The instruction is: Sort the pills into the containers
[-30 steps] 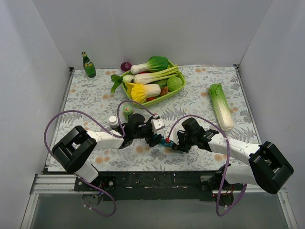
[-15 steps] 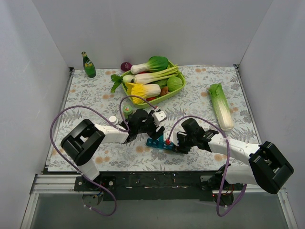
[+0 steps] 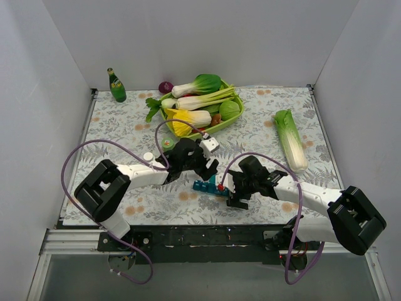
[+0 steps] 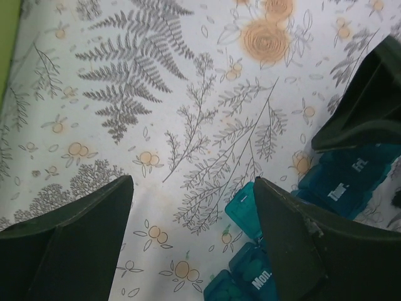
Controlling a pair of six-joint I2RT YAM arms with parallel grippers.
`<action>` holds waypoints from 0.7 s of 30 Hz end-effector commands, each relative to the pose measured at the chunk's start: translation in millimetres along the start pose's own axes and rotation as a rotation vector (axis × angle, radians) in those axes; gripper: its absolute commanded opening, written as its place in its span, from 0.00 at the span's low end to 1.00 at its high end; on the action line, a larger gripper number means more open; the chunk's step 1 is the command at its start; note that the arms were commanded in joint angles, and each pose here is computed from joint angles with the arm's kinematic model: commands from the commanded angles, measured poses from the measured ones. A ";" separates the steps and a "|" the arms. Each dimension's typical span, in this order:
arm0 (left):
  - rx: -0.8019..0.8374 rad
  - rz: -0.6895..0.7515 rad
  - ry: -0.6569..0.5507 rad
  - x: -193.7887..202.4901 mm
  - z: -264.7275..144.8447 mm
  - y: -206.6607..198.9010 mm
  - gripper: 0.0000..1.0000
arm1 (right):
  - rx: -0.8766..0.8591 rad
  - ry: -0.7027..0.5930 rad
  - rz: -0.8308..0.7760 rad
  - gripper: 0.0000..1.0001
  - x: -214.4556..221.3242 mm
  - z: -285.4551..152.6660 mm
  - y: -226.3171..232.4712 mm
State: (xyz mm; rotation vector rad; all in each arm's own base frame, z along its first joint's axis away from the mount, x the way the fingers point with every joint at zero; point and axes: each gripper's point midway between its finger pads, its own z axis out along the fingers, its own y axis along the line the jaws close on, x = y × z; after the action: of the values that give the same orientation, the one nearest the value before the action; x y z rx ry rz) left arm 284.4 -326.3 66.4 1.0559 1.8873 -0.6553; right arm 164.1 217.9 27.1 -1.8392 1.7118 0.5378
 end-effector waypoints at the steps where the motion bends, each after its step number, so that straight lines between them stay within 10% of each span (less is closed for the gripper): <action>1: -0.046 -0.039 -0.135 -66.8 -29.5 6.1 0.79 | 0.025 -0.058 -0.014 0.97 -24.0 -12.3 -11.6; 11: -0.075 -0.222 -0.150 -63.4 -74.6 -1.4 0.81 | -0.025 -0.210 0.107 0.91 -74.0 -38.1 -30.9; 15: -0.012 -0.314 -0.117 -41.0 -73.5 -17.6 0.71 | -0.078 -0.197 0.178 0.39 -77.2 -27.0 -33.7; 21: 0.100 -0.410 -0.090 -17.6 -58.9 -38.5 0.52 | -0.102 -0.149 0.197 0.18 -64.4 -18.0 -30.5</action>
State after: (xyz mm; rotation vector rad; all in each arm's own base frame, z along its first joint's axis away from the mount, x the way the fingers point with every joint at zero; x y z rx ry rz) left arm 241.9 -296.8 116.5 0.7203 2.0074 -0.8845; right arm 188.1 253.3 79.3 -1.6660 1.7965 0.7992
